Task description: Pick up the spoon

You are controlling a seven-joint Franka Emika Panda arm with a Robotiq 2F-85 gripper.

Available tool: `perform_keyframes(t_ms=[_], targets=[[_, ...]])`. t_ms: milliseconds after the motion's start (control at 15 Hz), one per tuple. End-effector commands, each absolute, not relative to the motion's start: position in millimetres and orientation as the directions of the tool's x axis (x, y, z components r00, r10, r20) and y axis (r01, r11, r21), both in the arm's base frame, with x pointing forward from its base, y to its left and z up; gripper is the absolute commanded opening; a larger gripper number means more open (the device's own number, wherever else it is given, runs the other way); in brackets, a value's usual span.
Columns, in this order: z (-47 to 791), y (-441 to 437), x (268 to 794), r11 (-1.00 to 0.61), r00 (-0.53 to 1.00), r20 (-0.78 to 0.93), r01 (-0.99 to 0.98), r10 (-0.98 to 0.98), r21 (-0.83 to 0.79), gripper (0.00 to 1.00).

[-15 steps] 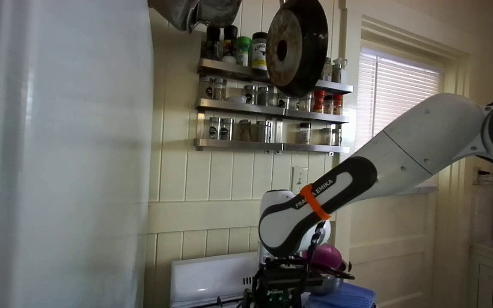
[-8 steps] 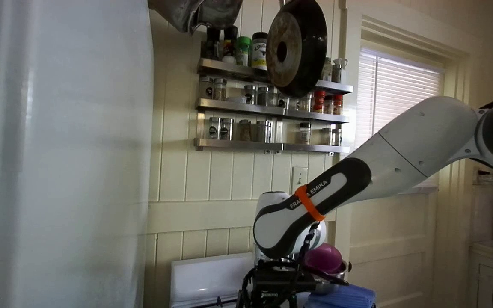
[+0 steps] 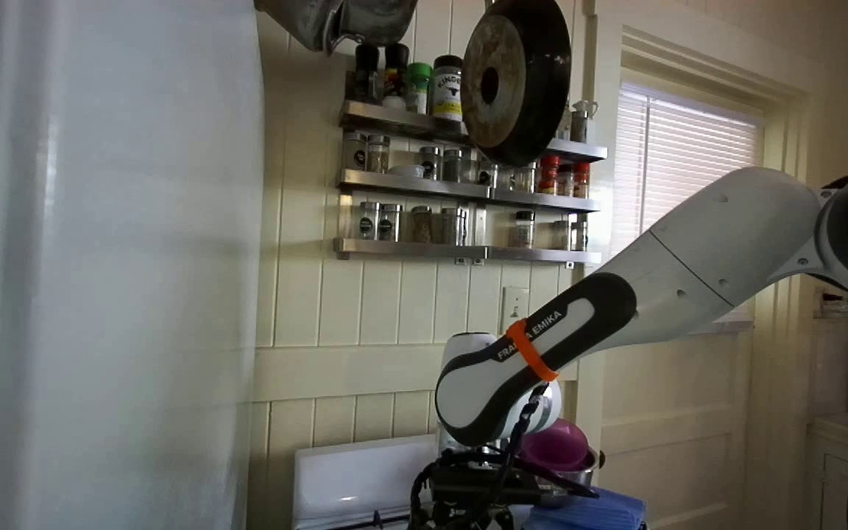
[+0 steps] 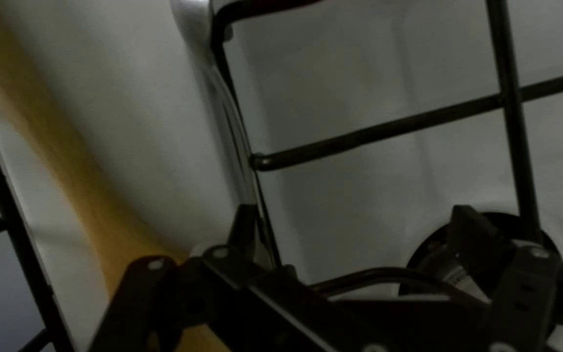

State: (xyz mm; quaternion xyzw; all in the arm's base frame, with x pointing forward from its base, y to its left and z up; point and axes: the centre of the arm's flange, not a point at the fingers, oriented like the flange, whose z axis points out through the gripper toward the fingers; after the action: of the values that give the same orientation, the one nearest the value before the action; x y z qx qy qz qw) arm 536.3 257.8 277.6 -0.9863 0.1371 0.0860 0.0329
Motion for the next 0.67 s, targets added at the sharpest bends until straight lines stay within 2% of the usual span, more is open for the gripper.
perform_keyframes(t_ms=[0, 600], targets=[[274, 255, 529, -0.942, 0.920, -0.228, -0.333, -0.317, -0.032, 1.00], [294, 244, 527, -0.936, 0.914, -0.226, -0.352, -0.337, -0.026, 1.00]])
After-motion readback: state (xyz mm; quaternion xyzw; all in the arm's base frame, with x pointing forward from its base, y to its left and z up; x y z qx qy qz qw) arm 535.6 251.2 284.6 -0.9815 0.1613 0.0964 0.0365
